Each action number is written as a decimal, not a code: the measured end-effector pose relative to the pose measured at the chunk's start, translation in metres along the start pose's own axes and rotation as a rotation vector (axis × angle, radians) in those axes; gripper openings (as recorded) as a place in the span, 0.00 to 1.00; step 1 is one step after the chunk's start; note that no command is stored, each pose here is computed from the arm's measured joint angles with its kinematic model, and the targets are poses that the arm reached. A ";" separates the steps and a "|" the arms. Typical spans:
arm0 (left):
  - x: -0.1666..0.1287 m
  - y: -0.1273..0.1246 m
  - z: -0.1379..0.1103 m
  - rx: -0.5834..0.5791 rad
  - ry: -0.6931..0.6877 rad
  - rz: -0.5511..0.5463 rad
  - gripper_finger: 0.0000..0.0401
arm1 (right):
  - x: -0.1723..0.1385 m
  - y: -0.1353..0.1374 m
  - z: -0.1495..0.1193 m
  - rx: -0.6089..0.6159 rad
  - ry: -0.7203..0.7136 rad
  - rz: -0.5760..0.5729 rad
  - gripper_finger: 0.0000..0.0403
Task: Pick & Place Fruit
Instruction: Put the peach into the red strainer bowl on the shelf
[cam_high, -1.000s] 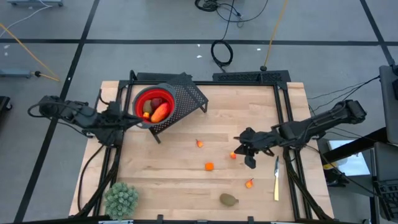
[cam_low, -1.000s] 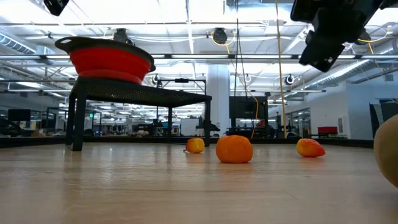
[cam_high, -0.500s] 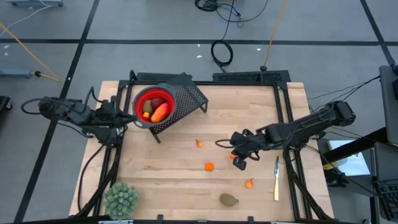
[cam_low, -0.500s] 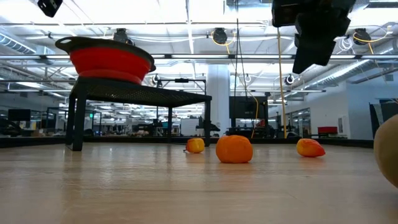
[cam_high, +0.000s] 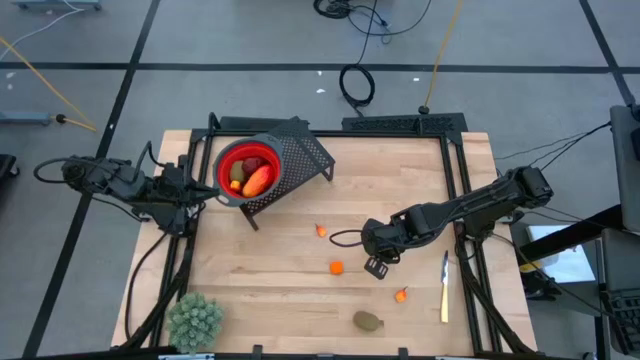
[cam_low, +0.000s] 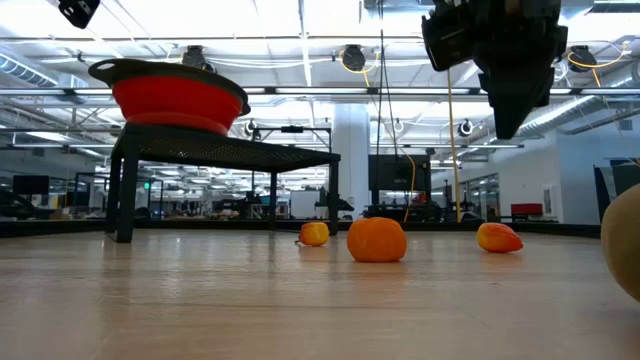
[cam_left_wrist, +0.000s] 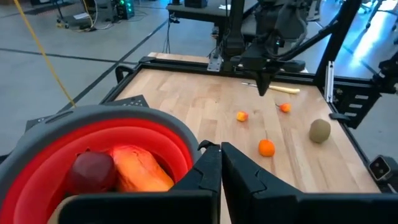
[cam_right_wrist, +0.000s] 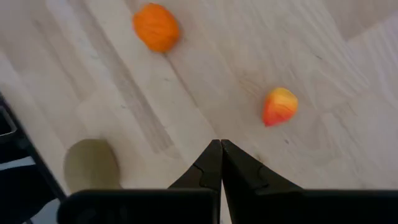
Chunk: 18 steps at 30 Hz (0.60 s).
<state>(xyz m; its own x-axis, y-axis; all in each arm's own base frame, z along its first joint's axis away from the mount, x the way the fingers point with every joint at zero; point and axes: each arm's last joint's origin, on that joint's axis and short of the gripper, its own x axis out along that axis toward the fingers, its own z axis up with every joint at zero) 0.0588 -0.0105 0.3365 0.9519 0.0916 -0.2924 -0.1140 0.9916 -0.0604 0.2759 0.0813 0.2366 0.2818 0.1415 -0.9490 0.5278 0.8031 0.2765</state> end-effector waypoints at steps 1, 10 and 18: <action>0.000 0.000 0.000 0.005 0.000 0.000 0.01 | 0.001 -0.001 0.000 0.015 0.005 -0.013 0.00; -0.004 0.003 -0.002 0.010 0.001 -0.001 0.03 | 0.000 -0.008 0.008 0.035 -0.001 -0.024 0.00; -0.016 0.010 -0.009 -0.019 -0.050 -0.030 0.02 | 0.000 -0.013 0.015 0.023 -0.021 -0.020 0.02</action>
<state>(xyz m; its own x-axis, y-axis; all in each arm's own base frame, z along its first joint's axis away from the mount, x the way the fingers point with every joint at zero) 0.0396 -0.0030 0.3325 0.9679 0.0665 -0.2424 -0.0898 0.9922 -0.0863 0.2812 0.0619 0.2357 0.2879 0.1135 -0.9509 0.5513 0.7923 0.2614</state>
